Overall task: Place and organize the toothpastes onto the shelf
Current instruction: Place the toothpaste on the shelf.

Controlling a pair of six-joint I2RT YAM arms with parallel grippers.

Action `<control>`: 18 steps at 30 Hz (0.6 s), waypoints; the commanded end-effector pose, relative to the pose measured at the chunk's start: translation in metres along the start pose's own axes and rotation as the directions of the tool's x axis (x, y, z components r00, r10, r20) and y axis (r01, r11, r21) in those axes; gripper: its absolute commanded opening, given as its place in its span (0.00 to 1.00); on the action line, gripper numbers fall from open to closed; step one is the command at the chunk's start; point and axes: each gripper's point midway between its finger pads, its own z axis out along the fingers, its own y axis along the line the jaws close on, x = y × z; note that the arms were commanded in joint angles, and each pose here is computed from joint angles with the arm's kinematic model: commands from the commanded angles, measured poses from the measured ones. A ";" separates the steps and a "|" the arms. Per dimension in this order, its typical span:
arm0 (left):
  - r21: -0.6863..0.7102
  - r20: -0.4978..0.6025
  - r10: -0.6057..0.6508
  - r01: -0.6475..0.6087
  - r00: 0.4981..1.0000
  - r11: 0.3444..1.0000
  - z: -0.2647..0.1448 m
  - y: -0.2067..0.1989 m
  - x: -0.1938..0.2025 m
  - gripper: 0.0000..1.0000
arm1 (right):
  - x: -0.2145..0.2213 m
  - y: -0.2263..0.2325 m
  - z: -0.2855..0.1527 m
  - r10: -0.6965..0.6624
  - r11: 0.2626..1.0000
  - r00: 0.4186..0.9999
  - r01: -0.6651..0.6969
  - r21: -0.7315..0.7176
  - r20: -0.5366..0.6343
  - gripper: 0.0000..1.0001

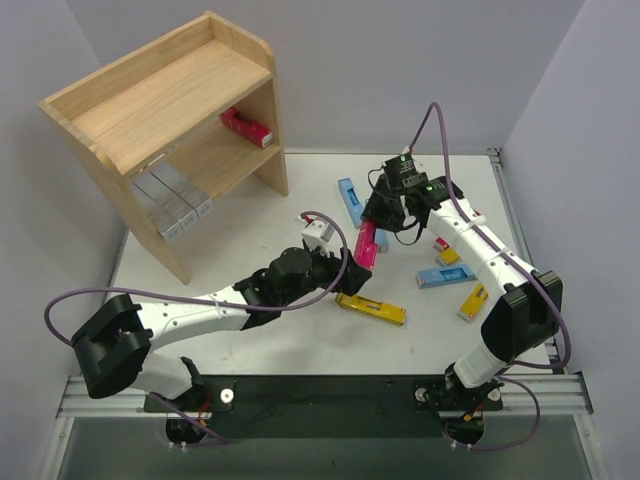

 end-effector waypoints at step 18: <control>-0.027 0.223 -0.170 0.181 0.960 0.983 0.024 0.002 -0.028 0.61 | 0.002 0.032 -0.025 0.118 0.987 0.992 -0.112 -0.119 0.048 0.27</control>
